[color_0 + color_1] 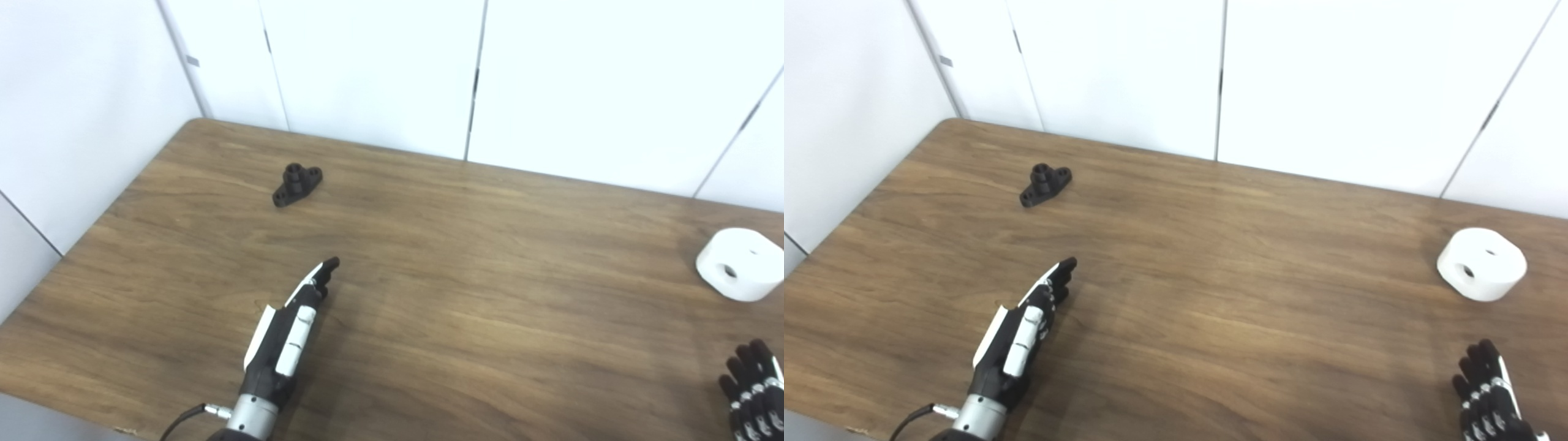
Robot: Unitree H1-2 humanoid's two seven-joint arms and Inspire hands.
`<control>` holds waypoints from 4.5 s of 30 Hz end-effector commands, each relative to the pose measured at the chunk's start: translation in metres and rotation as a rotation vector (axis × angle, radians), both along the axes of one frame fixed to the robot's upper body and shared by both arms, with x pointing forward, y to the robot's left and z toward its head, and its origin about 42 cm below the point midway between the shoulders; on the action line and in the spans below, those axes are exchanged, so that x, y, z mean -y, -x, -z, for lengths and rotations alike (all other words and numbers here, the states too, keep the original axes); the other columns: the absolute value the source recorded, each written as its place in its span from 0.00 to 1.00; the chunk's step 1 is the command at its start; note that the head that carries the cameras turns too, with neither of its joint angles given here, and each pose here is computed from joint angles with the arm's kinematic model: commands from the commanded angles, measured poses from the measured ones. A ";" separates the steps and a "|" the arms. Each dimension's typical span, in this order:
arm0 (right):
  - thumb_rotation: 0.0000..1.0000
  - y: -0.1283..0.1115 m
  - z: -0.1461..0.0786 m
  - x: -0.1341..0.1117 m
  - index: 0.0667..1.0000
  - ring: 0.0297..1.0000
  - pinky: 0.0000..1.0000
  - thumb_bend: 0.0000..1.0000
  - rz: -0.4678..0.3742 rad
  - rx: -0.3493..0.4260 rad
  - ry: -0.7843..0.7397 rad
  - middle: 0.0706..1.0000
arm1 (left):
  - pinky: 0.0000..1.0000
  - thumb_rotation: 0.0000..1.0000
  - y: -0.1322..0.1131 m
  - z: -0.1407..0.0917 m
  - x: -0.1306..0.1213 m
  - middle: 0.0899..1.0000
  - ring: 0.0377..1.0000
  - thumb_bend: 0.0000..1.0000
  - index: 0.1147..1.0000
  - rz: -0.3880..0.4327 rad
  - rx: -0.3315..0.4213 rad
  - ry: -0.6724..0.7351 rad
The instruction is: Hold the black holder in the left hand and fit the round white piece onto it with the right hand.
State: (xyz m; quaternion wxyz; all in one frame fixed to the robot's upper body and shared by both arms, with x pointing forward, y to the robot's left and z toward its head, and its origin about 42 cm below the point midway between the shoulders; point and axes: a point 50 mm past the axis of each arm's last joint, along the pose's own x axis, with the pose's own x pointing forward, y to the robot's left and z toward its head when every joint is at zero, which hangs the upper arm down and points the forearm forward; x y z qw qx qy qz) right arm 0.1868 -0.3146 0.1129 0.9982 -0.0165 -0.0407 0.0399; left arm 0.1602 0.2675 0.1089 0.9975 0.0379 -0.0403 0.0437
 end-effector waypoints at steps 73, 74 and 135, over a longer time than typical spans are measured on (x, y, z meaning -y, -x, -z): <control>1.00 0.008 0.005 0.007 1.00 1.00 1.00 0.69 0.045 -0.002 0.035 1.00 | 0.88 0.36 -0.173 -0.100 -0.107 0.88 0.93 0.83 0.79 -0.505 -0.002 -0.862; 1.00 0.008 0.005 0.007 1.00 1.00 1.00 0.70 0.047 -0.004 0.042 1.00 | 0.89 0.36 -0.177 -0.098 -0.109 0.88 0.93 0.83 0.79 -0.511 -0.003 -0.879; 0.91 0.013 0.001 0.001 1.00 1.00 1.00 0.65 0.047 0.005 0.007 1.00 | 0.90 0.30 -0.263 -0.062 -0.145 0.83 0.90 0.88 0.59 -0.465 -0.295 -0.966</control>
